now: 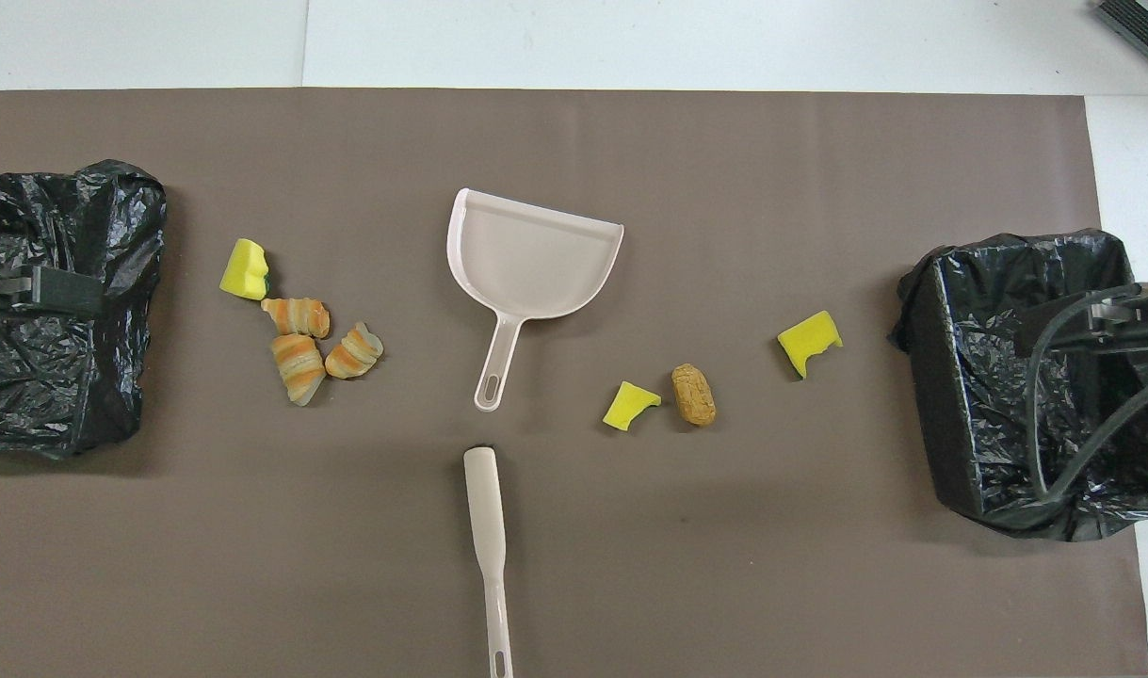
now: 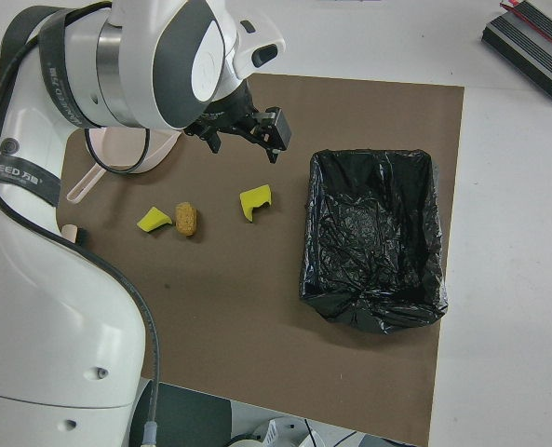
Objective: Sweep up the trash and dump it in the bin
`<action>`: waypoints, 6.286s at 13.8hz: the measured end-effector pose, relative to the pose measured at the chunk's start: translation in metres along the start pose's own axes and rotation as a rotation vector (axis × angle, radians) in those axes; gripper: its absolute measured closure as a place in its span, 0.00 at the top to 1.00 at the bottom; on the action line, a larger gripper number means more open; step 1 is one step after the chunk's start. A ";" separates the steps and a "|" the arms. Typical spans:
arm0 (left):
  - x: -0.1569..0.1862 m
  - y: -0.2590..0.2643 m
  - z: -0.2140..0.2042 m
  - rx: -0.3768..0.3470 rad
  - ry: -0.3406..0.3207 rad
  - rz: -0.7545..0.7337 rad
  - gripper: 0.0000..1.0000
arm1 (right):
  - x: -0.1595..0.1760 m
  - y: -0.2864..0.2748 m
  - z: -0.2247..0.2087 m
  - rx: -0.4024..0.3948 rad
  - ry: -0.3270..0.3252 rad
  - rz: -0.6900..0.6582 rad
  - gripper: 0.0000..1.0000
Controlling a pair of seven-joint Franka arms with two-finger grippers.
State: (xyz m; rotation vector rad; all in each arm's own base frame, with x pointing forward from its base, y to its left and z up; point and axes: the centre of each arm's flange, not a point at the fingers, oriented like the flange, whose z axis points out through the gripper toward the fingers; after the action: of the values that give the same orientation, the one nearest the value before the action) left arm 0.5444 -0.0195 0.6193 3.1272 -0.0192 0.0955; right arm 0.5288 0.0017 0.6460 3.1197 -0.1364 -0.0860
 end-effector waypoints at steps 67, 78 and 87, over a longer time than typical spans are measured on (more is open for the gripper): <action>-0.227 0.269 0.228 0.088 -0.335 0.215 0.26 | 0.048 -0.140 0.132 0.062 -0.047 -0.116 1.00; -0.054 0.012 0.161 0.156 -0.188 0.302 0.26 | 0.014 -0.327 0.193 0.143 0.118 0.169 1.00; 0.060 -0.027 0.226 0.309 -0.194 0.382 0.26 | -0.049 -0.471 0.289 0.044 0.275 0.297 1.00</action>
State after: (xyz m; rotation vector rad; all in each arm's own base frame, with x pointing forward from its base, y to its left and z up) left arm 0.6179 0.0034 0.3974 3.3758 -0.6657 -0.2233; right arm 0.5047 0.4712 0.3509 3.0710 -0.5959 0.3512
